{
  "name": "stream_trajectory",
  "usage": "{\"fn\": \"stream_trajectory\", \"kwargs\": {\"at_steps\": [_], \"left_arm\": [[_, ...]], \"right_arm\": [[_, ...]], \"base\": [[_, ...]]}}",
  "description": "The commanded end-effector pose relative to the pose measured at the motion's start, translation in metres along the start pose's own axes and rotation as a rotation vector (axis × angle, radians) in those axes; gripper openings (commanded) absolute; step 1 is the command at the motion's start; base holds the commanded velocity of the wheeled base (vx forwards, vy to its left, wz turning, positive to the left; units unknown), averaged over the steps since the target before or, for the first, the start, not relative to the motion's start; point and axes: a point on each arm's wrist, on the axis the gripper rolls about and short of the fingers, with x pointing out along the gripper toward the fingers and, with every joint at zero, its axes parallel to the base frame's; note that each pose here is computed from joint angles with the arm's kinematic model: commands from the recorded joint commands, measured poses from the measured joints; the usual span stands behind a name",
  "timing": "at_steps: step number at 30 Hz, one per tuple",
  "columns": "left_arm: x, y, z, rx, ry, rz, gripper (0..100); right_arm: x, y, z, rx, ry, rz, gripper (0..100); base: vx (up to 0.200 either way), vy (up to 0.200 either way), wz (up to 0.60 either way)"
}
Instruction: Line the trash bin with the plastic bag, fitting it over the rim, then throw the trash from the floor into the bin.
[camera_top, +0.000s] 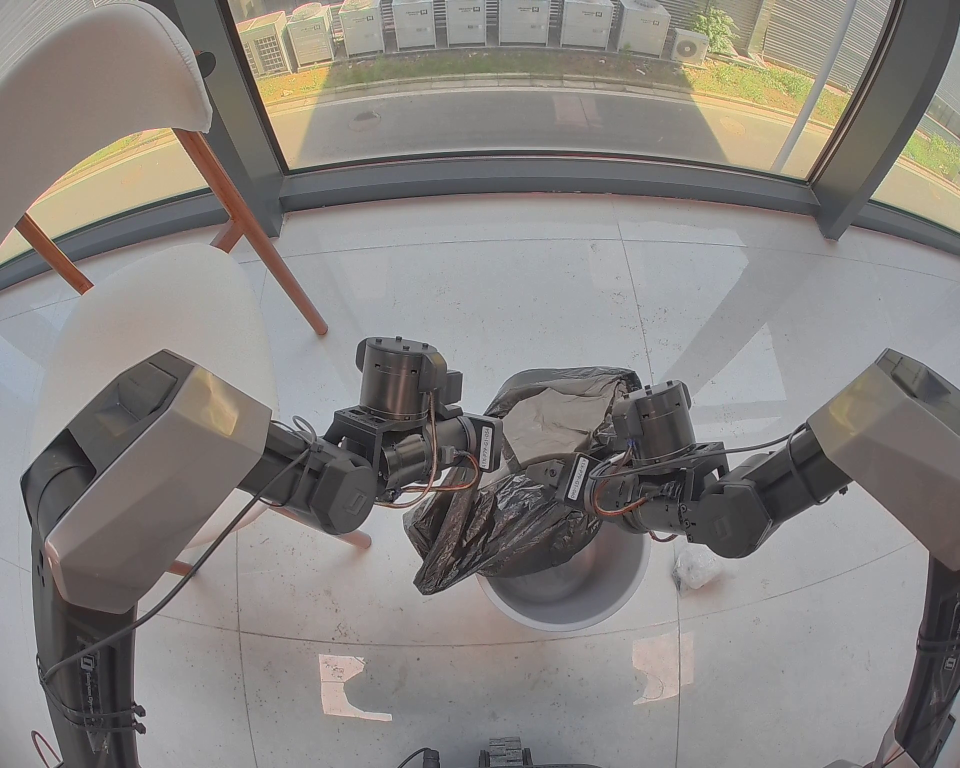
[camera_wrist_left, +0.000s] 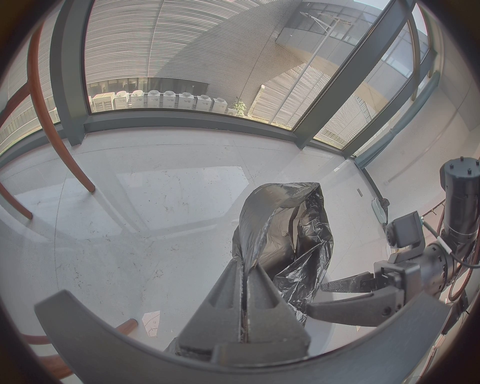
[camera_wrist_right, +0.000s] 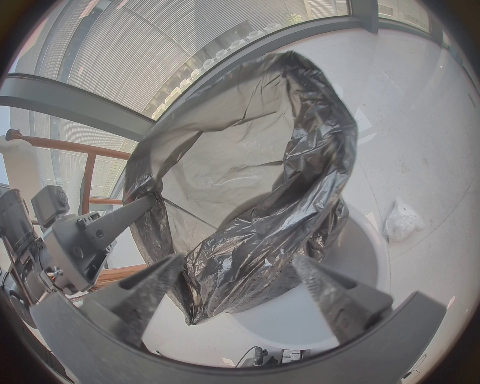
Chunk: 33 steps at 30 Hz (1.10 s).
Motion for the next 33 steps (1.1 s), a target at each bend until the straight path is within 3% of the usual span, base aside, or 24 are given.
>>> {"fn": "stream_trajectory", "kwargs": {"at_steps": [1,17,24,33], "left_arm": [[0.000,-0.001,0.001,0.001,-0.004,-0.002,0],[0.000,0.001,0.001,0.000,-0.005,0.001,0],[0.000,0.004,0.002,-0.003,-0.007,0.008,0],[0.000,0.003,0.002,-0.002,-0.010,0.005,0]], "right_arm": [[-0.008,0.002,0.000,-0.002,-0.006,0.005,100],[0.032,0.005,-0.005,0.001,-0.016,0.003,100],[0.016,0.008,0.001,0.032,-0.025,0.004,100],[0.006,0.005,-0.010,0.027,0.005,-0.008,100]], "base": [[0.000,0.000,0.00],[0.000,0.000,0.00],[0.000,0.000,0.00],[0.000,0.000,0.00]]}}
